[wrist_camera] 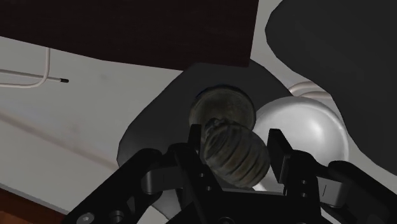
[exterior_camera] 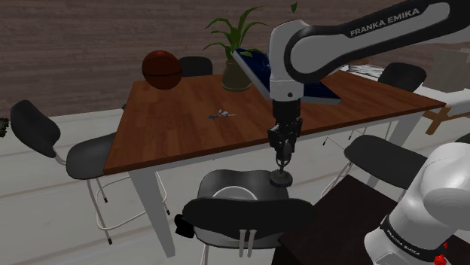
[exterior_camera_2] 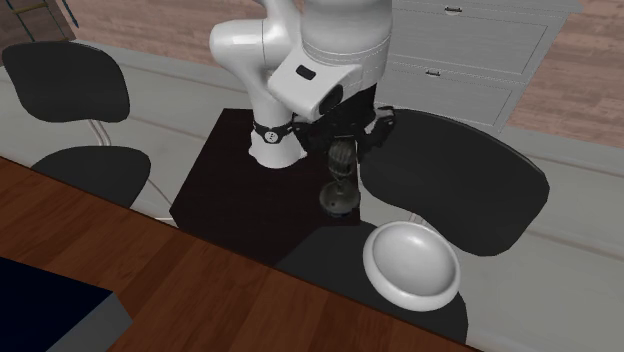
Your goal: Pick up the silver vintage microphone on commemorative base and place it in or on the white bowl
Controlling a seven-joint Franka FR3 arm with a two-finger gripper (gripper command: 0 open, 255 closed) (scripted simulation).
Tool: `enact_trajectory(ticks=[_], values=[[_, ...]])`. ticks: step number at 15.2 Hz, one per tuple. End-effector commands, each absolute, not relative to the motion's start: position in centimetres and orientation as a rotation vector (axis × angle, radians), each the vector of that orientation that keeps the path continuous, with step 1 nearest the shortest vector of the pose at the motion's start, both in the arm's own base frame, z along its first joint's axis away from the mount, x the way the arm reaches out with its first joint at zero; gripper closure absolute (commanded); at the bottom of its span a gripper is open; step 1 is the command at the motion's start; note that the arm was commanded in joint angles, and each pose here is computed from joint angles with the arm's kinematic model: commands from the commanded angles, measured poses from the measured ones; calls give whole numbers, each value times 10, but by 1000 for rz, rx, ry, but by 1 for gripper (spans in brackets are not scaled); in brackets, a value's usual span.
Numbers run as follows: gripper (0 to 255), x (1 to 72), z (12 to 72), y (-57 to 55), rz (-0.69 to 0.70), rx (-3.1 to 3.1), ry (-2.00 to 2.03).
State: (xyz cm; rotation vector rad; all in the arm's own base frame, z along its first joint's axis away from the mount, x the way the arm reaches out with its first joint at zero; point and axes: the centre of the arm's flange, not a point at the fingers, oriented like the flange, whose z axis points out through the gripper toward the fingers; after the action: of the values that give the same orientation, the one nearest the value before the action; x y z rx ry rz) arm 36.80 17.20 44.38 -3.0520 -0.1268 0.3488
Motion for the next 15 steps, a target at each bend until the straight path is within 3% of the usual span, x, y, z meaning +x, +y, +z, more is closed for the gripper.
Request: enact_trajectory(ticks=[1, 12, 15], values=[[255, 372, 449, 197, 349, -3052, -126], [255, 404, 486, 333, 349, -3052, -126], [255, 404, 470, 333, 349, -3052, -126]])
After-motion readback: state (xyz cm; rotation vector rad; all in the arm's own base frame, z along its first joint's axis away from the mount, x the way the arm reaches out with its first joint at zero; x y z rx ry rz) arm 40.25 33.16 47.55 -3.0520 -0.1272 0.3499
